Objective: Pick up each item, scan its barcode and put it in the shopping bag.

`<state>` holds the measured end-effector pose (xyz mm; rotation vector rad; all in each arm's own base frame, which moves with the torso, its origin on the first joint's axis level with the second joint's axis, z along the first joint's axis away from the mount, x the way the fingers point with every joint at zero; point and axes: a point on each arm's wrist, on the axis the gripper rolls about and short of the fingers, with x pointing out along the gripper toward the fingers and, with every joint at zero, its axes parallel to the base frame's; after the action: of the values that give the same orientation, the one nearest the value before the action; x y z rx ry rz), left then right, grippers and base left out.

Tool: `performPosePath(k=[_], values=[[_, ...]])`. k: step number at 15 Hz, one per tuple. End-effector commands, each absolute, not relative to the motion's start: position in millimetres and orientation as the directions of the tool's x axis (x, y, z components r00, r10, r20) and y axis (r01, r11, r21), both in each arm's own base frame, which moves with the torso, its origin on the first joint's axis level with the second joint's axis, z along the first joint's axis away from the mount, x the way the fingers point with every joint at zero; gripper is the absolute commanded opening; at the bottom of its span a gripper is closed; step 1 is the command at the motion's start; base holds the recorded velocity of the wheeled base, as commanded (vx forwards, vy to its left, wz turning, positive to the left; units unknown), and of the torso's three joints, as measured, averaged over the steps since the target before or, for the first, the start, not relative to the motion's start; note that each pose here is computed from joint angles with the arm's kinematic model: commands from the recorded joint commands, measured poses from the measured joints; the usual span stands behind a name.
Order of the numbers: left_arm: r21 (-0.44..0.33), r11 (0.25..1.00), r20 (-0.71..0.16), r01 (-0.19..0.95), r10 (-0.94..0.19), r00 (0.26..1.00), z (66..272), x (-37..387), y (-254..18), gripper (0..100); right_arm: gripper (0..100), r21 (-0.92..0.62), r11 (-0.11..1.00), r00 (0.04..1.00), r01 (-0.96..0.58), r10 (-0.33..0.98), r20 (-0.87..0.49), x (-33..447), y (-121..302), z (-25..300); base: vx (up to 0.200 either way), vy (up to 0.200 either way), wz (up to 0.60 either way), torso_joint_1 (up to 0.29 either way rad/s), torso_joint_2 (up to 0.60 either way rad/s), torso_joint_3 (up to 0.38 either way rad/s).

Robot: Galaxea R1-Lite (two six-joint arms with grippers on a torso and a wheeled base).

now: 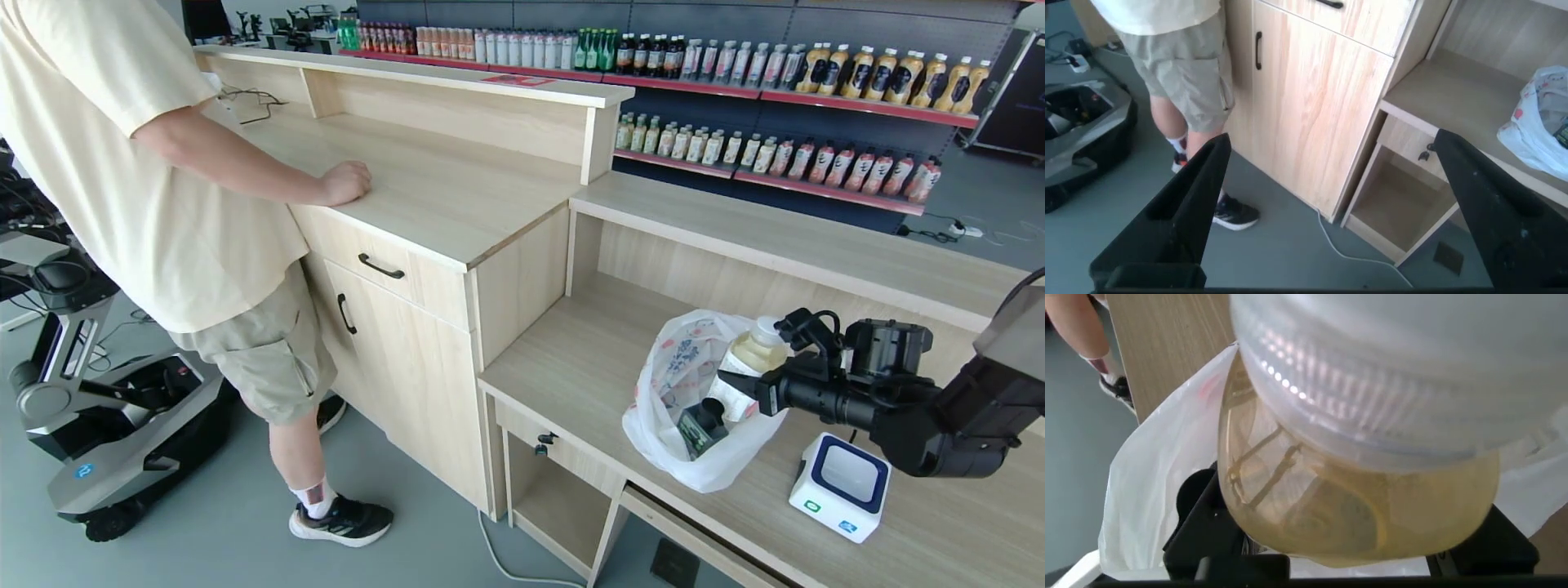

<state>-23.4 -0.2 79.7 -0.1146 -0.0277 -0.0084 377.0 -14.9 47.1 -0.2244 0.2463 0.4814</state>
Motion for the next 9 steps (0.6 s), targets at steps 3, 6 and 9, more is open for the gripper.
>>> performPosePath(k=[3, 6, 9], values=[[-0.115, 0.993, 0.029, 0.009, -0.006, 1.0, 80, -23, 0, 100, 0, -0.141, 0.864, 0.848, -0.484, 0.424, -0.317, 377, -17, 31, 0.0, 0.0, 0.0, 0.0, 0.0, 0.0], [-0.115, 0.993, 0.029, 0.009, -0.006, 1.0, 80, -23, 0, 100, 0, -0.149, 0.864, 0.846, -0.481, 0.412, -0.339, 374, -21, 24, 0.0, 0.0, 0.0, 0.0, 0.0, 0.0], [-0.115, 0.993, 0.031, 0.01, -0.006, 1.0, 80, -23, 0, 100, 0, -0.164, 0.859, 0.843, -0.485, 0.41, -0.347, 372, -22, 22, 0.0, 0.0, 0.0, 0.0, 0.0, 0.0]])
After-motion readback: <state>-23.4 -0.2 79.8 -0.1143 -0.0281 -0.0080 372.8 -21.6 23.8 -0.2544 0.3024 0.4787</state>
